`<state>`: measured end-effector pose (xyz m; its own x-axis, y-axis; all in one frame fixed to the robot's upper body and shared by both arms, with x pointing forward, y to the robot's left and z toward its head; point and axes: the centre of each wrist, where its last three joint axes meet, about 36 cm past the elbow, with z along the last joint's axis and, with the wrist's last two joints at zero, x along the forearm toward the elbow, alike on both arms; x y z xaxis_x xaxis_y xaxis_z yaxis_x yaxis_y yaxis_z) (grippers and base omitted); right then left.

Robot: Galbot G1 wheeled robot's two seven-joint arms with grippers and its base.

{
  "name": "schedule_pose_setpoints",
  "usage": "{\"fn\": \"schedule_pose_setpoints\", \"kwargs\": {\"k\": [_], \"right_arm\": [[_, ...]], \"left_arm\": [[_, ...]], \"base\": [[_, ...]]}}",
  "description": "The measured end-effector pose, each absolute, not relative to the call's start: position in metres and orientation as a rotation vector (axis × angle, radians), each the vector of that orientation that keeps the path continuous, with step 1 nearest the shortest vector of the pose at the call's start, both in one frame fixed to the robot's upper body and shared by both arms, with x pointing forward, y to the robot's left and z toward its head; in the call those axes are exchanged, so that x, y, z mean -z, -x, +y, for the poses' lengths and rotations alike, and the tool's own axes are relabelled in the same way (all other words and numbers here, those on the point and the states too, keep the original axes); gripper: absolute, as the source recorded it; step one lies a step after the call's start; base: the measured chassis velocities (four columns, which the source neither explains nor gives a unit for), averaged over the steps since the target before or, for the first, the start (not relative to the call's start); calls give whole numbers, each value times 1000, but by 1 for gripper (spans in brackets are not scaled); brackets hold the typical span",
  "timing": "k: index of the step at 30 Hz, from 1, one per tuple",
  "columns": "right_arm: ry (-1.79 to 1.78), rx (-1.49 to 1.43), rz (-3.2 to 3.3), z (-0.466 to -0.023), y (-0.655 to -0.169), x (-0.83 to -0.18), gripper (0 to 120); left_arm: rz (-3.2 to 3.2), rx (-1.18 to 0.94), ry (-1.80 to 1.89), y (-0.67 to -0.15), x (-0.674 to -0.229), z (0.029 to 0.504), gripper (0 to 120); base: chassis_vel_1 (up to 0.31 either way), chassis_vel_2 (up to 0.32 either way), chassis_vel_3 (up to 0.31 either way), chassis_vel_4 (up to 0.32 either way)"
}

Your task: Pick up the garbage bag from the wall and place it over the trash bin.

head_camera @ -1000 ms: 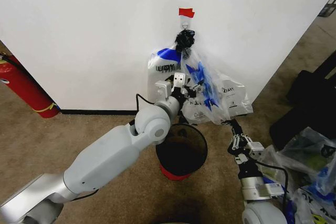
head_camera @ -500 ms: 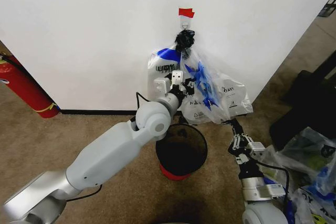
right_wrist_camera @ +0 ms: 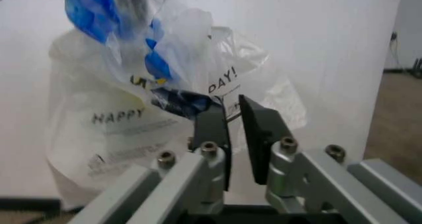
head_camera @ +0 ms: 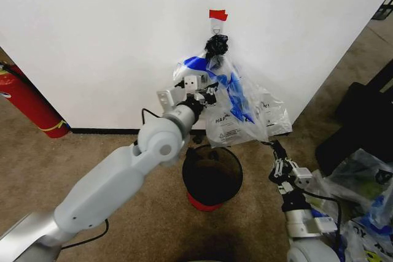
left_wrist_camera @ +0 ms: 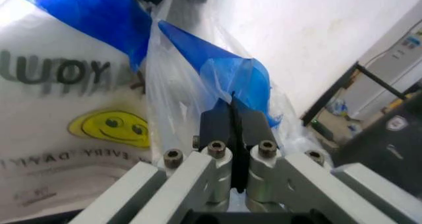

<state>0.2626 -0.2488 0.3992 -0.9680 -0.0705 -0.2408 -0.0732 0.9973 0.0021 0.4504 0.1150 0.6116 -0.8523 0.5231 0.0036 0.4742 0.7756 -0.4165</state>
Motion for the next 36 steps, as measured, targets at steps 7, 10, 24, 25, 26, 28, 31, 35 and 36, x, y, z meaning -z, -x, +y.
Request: {"fn": "schedule_pose_setpoints", "kwargs": {"k": [7,10,24,25,26,28,31,35,36], "right_arm": [[146,150,2870,-268,-239,-419,33],[174,195,2841,-275,-234,-436,41],[231,489,2834,-319,-239,-460,91],[227,477,2831,-316,-242,-467,96],[232,479,2829,-314,-247,-475,99],[258,527,2823,-315,-256,-486,100],[339,686,2767,-324,-275,-500,100],[434,848,2700,-337,-308,-510,100],[452,889,2679,-341,-317,-511,100]], "left_arm": [[-2819,-652,830,-432,-607,117,0],[-2813,-663,833,-427,-605,117,0],[-2860,-662,750,-433,-602,131,0],[-2859,-661,752,-431,-602,132,0],[-2857,-662,758,-430,-602,131,0],[-2847,-663,771,-428,-600,128,0],[-2825,-671,800,-427,-599,118,0],[-2822,-666,797,-427,-597,119,0],[-2822,-665,794,-427,-597,119,0]], "base": [[0,0,0,0],[0,0,0,0],[0,0,0,0],[0,0,0,0],[0,0,0,0],[0,0,0,0],[0,0,0,0],[0,0,0,0],[0,0,0,0]]}}
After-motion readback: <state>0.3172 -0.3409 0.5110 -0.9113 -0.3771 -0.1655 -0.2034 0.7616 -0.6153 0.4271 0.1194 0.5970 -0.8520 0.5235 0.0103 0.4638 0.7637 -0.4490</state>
